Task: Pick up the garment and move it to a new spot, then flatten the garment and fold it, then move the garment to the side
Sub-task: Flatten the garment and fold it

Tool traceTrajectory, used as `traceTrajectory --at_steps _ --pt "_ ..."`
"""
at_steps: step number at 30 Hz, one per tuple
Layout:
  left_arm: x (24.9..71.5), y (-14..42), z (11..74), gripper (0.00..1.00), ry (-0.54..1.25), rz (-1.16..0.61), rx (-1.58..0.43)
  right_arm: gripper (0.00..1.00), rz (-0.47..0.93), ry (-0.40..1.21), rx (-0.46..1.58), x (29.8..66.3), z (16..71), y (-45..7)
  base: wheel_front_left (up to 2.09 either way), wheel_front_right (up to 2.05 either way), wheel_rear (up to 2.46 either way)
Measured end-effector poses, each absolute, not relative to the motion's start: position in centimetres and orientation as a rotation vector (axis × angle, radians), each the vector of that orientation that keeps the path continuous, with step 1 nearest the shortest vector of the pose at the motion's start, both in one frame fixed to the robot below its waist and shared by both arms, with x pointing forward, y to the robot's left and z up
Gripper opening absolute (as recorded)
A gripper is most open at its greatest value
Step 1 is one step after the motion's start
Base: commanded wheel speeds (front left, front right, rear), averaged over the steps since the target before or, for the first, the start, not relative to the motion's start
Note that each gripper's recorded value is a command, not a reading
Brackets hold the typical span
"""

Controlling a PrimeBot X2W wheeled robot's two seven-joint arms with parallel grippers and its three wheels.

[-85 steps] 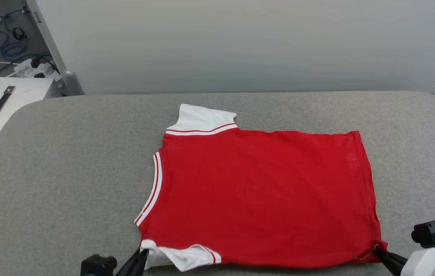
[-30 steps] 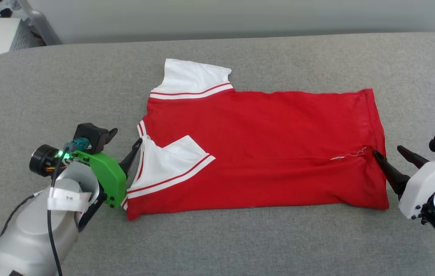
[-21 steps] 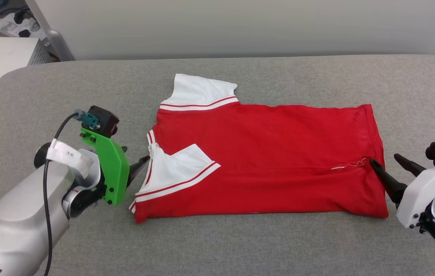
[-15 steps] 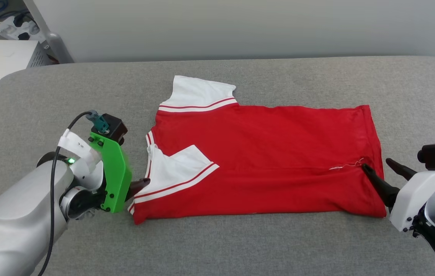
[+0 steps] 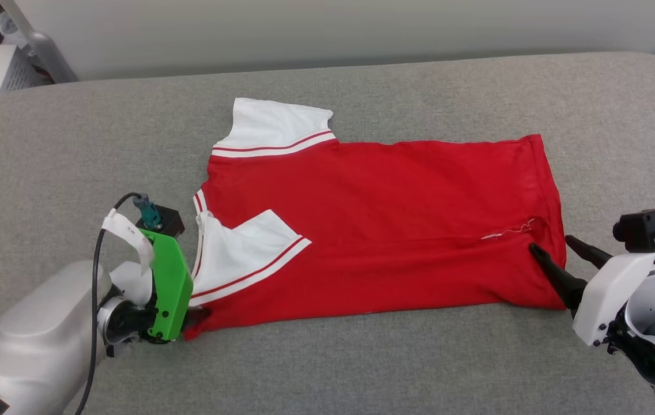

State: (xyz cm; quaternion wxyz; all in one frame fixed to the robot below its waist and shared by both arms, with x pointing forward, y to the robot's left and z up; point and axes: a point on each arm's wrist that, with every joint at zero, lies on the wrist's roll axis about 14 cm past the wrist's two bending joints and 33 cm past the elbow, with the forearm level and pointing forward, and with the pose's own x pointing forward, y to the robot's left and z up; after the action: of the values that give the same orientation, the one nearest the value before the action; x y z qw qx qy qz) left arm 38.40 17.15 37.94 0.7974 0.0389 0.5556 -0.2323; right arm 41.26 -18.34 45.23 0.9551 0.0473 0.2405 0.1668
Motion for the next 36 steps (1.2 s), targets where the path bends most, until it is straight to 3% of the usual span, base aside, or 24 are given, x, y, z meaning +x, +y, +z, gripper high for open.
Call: traceTrajectory --at_steps 10,11,12,13,25,36 --pt "37.6 16.4 35.8 1.0 1.273 -0.53 0.082 1.0 0.322 0.509 0.093 41.6 44.5 -19.0 0.0 0.0 0.0" --pt "37.6 16.4 35.8 0.49 1.272 -0.53 0.082 1.0 0.322 0.508 0.092 41.7 44.5 -19.0 0.0 0.0 0.0" --pt "37.6 16.4 35.8 0.19 1.267 -0.529 0.079 1.0 0.322 0.506 0.09 41.7 44.6 -19.0 0.0 0.0 0.0" --pt "37.6 16.4 35.8 0.0 1.262 -0.528 0.075 1.0 0.323 0.505 0.086 41.8 44.6 -19.1 0.0 0.0 0.0" --pt "37.6 14.6 38.8 0.0 1.088 -0.588 0.051 1.0 0.319 0.514 -0.044 41.9 47.7 -21.9 0.0 0.0 0.0" --pt "37.5 15.2 41.1 0.0 0.985 -0.603 0.079 1.0 0.389 0.802 -0.174 40.4 46.9 -22.2 0.0 0.0 0.0"
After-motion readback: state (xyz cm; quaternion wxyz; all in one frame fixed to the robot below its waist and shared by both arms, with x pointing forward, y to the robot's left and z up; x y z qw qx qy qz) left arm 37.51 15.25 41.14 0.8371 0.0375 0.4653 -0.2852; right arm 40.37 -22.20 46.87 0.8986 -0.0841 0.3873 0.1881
